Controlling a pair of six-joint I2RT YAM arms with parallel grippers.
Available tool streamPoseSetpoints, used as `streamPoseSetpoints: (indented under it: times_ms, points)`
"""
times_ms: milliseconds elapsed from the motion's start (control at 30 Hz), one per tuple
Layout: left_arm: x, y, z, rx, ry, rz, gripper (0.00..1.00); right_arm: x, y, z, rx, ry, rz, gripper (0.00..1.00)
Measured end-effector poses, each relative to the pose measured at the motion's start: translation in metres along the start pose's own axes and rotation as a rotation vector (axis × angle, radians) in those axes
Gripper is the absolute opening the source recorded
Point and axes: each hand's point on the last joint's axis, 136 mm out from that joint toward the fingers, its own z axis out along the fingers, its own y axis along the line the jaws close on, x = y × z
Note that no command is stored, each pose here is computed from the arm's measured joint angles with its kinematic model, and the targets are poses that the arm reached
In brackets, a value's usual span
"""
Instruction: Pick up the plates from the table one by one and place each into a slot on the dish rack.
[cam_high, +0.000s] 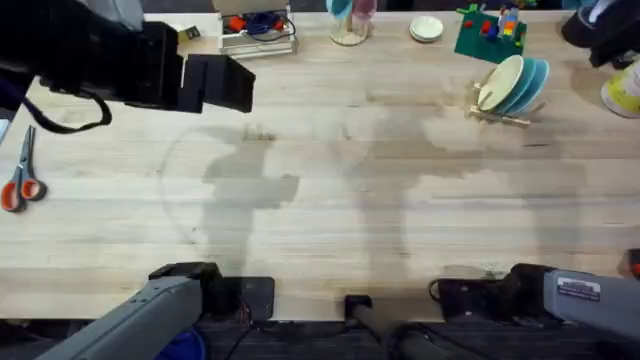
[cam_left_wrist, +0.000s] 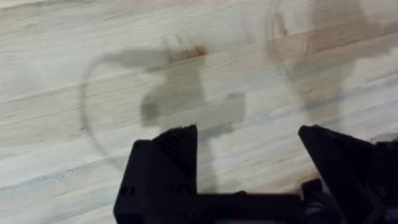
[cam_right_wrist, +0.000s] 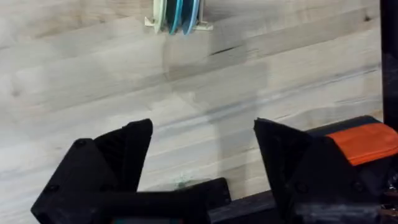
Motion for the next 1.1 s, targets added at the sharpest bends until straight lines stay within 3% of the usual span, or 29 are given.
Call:
streamPoseSetpoints:
  times_ms: [300,633,867,1100]
  points:
    - [0.000,0.000,0.000,0.000,0.000,0.000,0.995,0.015,0.000,-0.031,-0.033,-0.099,-0.021,0.992]
    - [0.005,-0.001,0.000,0.003,0.021,-0.006,0.995,0.071,0.000,-0.050,-0.063,-0.204,-0.014,0.992]
    - [0.005,-0.001,0.000,0.003,0.021,-0.006,0.993,0.101,0.018,-0.053,-0.175,-0.305,-0.020,0.994]
    - [0.005,-0.001,0.000,0.003,0.021,-0.006,0.995,0.116,0.024,-0.065,-0.220,-0.364,-0.024,0.995]
